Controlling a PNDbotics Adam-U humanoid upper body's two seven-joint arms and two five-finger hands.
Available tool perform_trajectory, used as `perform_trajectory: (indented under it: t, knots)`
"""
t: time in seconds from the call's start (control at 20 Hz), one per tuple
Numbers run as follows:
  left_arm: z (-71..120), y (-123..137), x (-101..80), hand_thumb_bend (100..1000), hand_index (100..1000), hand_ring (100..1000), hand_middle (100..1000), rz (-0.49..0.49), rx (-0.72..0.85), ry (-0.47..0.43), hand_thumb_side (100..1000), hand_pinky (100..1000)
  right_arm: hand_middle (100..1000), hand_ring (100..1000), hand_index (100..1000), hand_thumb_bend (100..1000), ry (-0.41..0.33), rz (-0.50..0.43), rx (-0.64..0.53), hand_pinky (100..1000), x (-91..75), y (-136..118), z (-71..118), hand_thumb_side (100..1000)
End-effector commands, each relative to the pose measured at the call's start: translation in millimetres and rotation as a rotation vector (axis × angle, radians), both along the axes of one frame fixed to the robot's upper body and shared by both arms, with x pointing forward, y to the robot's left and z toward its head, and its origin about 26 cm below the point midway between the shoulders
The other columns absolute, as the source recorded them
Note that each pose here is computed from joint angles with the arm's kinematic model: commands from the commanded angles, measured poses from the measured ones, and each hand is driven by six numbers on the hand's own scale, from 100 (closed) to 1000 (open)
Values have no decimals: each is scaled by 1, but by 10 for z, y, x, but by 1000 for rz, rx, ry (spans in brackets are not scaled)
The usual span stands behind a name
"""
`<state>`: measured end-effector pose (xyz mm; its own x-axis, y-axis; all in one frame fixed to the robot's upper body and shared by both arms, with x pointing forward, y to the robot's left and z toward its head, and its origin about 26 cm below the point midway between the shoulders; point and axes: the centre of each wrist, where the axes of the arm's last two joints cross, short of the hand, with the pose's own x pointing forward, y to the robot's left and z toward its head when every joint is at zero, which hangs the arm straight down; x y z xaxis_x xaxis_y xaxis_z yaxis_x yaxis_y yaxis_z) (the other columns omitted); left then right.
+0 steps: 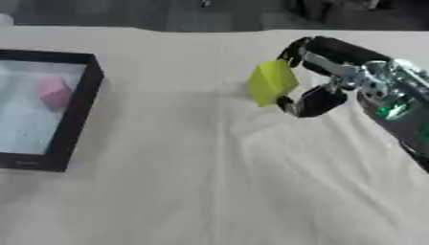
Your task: Pick up the objects with one hand, pass them to the other hand, and then place them into the box on the other side of the table.
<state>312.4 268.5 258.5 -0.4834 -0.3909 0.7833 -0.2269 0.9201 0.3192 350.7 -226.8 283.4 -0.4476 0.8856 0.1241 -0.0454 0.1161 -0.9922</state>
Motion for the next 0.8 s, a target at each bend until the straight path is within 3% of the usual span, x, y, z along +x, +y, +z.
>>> perform_trajectory:
  t: [0.05,0.35,0.8]
  knots:
    - [190,-54,-76,171,893,798,830,-30,146,-23,510,743,726,790,602,139,-51,-28,37,841,-21,34,123,100]
    - [320,-188,-78,215,877,798,815,-104,327,-5,419,755,712,789,597,100,-58,-45,97,848,-21,167,121,100]
    - [421,-422,-80,223,897,807,840,-235,530,67,414,767,712,785,597,100,-59,-13,169,842,-38,376,118,100]
